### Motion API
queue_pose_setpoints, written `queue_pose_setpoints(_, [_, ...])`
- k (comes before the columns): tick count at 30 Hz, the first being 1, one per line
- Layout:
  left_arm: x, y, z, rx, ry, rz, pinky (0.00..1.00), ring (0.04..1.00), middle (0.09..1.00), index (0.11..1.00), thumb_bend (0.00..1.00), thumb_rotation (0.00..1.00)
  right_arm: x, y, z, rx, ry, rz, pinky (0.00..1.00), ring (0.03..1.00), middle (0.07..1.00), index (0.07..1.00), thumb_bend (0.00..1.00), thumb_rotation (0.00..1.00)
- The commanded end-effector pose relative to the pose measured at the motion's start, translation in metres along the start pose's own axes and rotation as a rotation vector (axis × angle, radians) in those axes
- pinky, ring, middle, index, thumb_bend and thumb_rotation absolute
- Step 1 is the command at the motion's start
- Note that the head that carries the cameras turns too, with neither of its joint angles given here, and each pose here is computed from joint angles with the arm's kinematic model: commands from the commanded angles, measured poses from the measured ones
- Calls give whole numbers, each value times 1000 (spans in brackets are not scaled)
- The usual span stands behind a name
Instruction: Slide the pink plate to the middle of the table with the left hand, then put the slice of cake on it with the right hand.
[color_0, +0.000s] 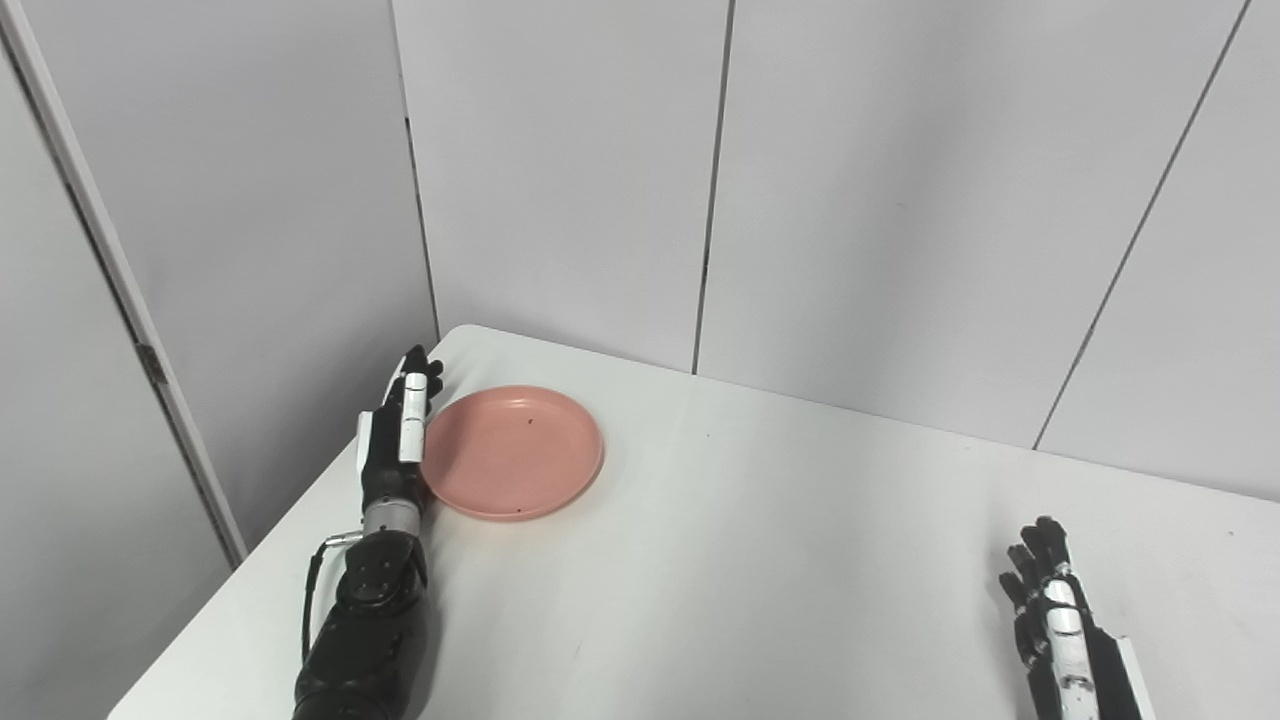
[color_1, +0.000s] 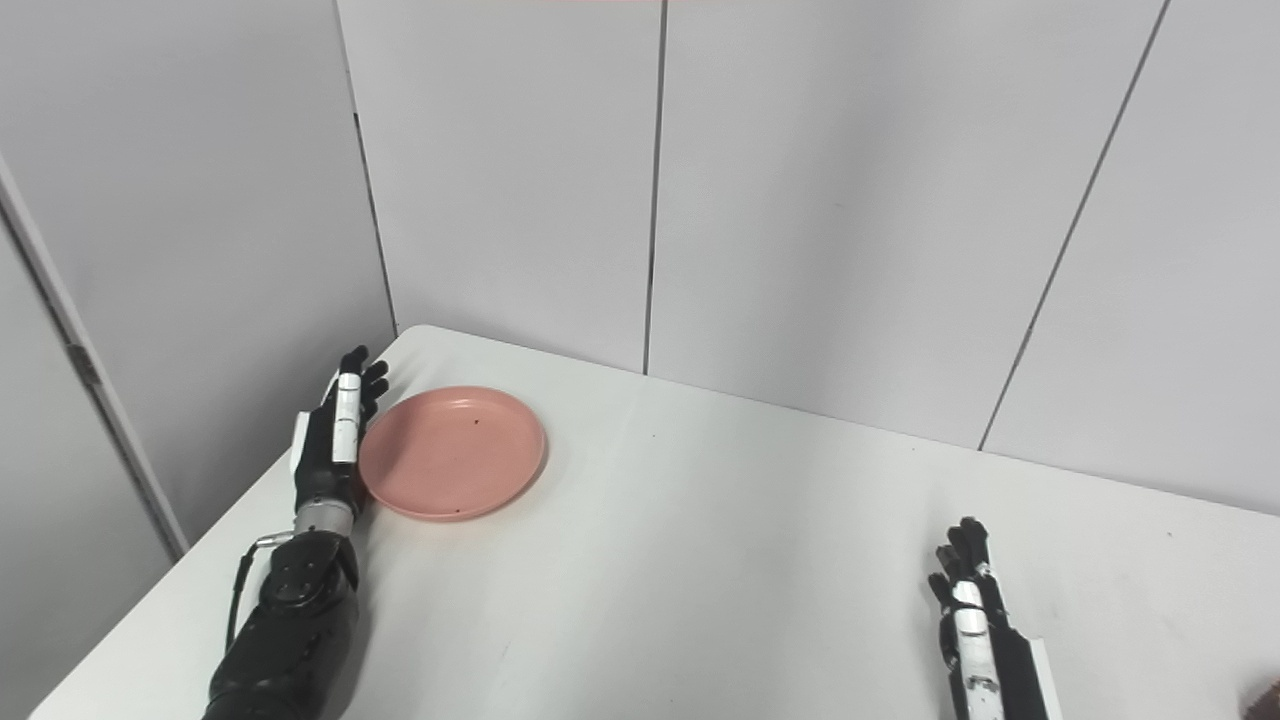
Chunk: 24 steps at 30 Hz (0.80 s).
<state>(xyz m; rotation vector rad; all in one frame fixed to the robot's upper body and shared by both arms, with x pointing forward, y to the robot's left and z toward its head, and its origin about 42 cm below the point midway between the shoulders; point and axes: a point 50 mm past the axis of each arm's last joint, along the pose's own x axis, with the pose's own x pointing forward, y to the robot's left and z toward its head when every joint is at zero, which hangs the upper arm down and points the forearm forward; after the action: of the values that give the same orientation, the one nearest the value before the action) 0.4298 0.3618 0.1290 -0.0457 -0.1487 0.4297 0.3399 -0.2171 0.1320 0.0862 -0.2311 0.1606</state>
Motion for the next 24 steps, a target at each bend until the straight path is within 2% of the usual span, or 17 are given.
queue_pose_setpoints(1, [12, -12, 18, -17, -45, -64, 995, 932, 908, 924, 843, 1000, -19, -22, -14, -16, 68, -33, 1000, 1000, 1000, 1000, 427, 912])
queue_pose_setpoints(6, [11, -16, 15, -44, 2, -127, 975, 935, 924, 938, 873, 1000, -20, -21, -13, -7, 69, -35, 1000, 1000, 1000, 1000, 429, 913])
queue_pose_setpoints(14, [12, -24, 12, -155, 71, -213, 882, 884, 891, 899, 910, 1000, -19, -19, -11, -4, 57, -36, 1000, 1000, 1000, 1000, 433, 905])
queue_pose_setpoints(20, [10, -37, 8, -236, 115, -264, 794, 820, 830, 837, 908, 991, -18, -18, -9, -2, 51, -31, 1000, 1000, 1000, 1000, 432, 901])
queue_pose_setpoints(24, [6, -47, 6, -252, 129, -313, 785, 812, 825, 829, 904, 991, -18, -17, -8, 5, 55, -29, 1000, 1000, 1000, 1000, 433, 897])
